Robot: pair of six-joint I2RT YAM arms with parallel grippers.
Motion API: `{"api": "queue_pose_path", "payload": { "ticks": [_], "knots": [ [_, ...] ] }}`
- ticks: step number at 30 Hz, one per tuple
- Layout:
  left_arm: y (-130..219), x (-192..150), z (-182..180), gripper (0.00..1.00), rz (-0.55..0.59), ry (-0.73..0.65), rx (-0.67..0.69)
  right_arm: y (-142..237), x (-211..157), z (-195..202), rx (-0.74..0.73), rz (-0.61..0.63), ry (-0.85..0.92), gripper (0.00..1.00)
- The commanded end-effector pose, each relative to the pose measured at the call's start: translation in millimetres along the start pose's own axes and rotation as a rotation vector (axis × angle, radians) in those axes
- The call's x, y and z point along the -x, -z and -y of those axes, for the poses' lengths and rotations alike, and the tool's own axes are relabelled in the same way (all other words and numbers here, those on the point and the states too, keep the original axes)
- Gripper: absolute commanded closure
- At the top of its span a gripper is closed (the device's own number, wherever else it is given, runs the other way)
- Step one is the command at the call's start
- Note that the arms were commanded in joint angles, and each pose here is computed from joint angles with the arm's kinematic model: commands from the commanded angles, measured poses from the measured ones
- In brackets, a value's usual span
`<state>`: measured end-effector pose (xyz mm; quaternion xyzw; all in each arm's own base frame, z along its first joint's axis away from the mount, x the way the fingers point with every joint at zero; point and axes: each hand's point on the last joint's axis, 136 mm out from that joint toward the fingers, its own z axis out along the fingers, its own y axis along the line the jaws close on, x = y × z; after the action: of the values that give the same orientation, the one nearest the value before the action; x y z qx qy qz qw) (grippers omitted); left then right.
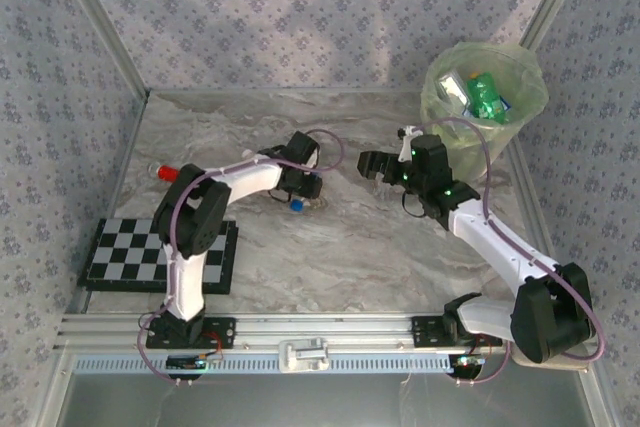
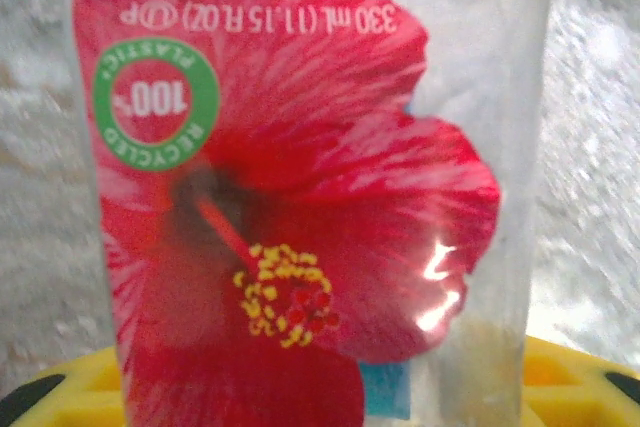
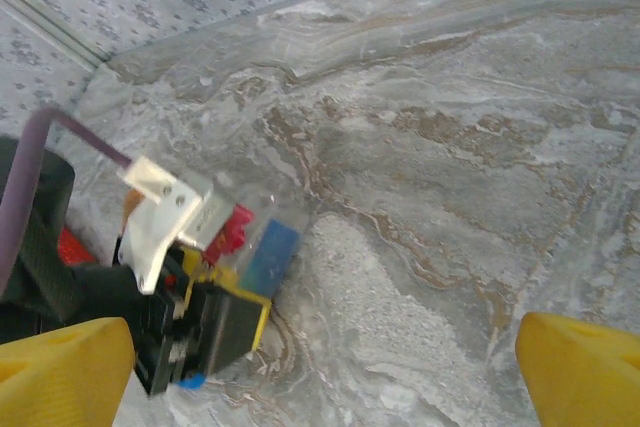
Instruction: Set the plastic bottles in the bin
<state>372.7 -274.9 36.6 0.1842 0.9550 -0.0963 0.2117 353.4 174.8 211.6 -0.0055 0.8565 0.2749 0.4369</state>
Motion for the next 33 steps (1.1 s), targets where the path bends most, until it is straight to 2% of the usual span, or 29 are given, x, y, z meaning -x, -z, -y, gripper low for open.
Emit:
{"api": "queue_pose_path", "payload": {
  "ticks": [1, 6, 13, 21, 27, 33],
  "knots": [
    [43, 32, 23, 0.56, 0.184, 0.003, -0.101, 6, 24, -21, 0.080, 0.051, -0.014, 0.00],
    [85, 47, 40, 0.56, 0.354, 0.019, -0.180, 5, 30, -41, 0.191, 0.049, -0.048, 0.01],
    [131, 52, 61, 0.55, 0.513, 0.029, -0.303, -5, 27, -75, 0.370, -0.003, -0.081, 0.10],
    [157, 51, 87, 0.54, 0.552, -0.033, -0.395, -17, 19, -112, 0.509, -0.069, -0.064, 0.15],
    [167, 50, 100, 0.53, 0.574, -0.068, -0.420, -31, 10, -113, 0.500, -0.114, -0.068, 0.20],
    [180, 49, 106, 0.53, 0.611, -0.085, -0.450, -38, 3, -114, 0.512, -0.150, -0.080, 0.30]
  ]
}}
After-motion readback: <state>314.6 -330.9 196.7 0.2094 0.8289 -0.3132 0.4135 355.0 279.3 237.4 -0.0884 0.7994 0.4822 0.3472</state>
